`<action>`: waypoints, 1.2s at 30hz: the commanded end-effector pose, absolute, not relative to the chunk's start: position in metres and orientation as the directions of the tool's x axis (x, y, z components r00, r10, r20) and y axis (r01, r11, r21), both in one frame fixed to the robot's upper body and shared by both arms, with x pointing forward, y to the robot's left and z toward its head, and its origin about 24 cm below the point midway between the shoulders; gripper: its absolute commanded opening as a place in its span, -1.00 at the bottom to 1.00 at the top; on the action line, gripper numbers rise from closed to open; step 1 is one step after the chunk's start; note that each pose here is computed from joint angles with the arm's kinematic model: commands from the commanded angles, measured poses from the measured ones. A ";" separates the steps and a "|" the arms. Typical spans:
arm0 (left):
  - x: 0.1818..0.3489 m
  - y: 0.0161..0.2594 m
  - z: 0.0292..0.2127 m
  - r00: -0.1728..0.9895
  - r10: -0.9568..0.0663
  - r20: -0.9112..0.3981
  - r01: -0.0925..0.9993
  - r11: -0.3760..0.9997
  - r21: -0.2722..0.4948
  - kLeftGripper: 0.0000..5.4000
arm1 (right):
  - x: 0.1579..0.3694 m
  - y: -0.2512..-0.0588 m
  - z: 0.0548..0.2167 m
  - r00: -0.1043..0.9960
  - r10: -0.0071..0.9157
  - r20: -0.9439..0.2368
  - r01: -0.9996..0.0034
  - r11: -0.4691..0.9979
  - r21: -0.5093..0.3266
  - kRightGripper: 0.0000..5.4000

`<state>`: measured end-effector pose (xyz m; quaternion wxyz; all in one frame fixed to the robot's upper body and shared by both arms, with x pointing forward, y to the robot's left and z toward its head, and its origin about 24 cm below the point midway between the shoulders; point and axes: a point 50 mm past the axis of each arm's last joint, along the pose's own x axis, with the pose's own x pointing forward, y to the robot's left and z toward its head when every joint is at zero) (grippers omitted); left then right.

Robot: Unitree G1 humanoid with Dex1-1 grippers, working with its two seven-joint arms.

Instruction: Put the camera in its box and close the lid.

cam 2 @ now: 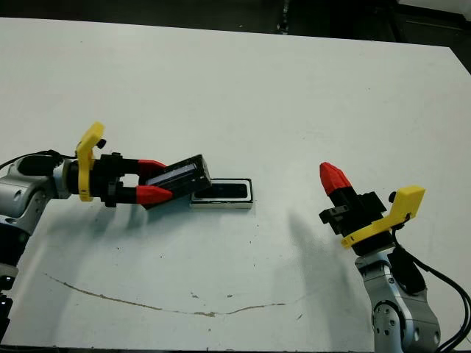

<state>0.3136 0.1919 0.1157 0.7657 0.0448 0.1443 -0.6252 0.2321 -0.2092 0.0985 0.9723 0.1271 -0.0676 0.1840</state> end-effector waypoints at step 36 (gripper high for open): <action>0.317 0.143 0.095 0.026 -0.937 -0.348 0.997 0.052 -0.065 0.17 | 0.230 -0.213 0.096 0.923 0.345 0.169 -0.377 0.900 0.221 -1.00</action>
